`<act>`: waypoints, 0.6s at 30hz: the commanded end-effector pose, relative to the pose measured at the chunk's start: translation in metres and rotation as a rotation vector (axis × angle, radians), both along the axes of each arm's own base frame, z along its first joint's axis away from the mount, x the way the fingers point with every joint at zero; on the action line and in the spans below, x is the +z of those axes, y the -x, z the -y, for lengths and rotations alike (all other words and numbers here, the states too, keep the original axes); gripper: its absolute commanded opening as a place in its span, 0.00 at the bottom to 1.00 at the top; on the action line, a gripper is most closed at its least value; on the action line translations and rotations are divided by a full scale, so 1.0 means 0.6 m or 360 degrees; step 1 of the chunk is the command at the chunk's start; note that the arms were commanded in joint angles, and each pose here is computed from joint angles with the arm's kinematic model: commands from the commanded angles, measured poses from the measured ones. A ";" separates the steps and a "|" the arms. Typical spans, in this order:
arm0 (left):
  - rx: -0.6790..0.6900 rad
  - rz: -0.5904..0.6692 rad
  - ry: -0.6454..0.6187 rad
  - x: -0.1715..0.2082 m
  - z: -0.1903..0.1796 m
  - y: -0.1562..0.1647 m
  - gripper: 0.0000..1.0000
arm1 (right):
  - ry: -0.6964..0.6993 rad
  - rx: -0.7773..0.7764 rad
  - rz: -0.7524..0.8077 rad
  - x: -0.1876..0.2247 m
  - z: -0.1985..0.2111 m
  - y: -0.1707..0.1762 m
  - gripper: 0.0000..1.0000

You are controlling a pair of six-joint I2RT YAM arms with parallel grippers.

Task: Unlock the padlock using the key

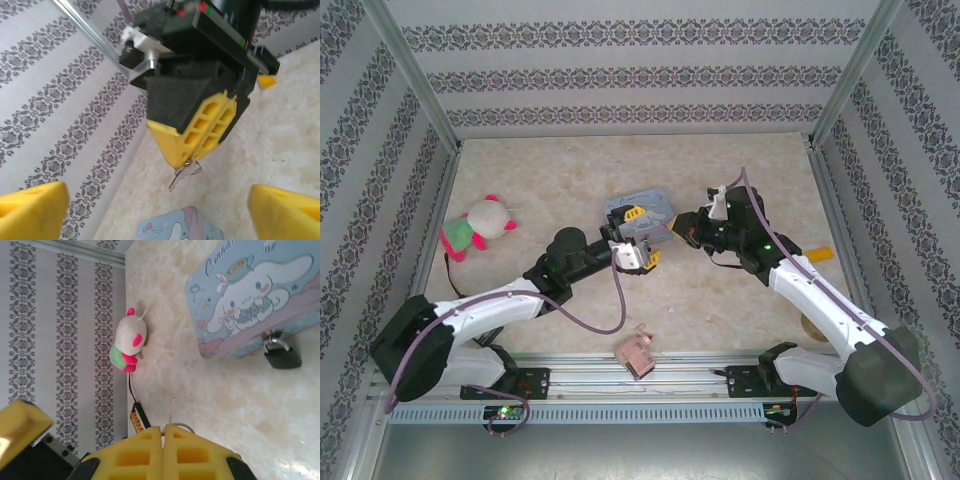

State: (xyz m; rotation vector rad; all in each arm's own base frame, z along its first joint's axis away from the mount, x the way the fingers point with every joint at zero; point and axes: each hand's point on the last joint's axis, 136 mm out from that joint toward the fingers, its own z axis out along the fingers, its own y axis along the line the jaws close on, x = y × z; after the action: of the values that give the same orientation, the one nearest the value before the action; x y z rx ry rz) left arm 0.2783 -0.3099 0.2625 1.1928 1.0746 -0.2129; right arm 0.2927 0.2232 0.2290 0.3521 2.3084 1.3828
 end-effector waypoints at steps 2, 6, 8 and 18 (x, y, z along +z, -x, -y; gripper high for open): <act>0.0089 -0.0520 0.0244 0.014 -0.019 -0.004 0.99 | -0.0045 0.0089 0.0309 0.040 0.002 -0.004 0.00; 0.0177 -0.1106 0.0539 0.038 -0.048 -0.043 0.99 | -0.0111 0.0137 0.0475 0.054 0.007 -0.007 0.00; 0.0171 -0.1417 0.0715 0.045 -0.062 -0.066 0.99 | -0.0153 0.0179 0.0546 0.062 0.007 -0.006 0.00; 0.0294 -0.1765 0.1040 0.057 -0.119 -0.117 0.99 | -0.0243 0.0331 0.0786 0.089 -0.008 -0.003 0.00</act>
State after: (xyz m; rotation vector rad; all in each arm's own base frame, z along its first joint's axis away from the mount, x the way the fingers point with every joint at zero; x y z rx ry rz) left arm 0.3572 -0.2386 0.2855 0.3634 1.8150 -0.9810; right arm 0.2983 0.2236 0.2682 -0.0582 1.9717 1.5202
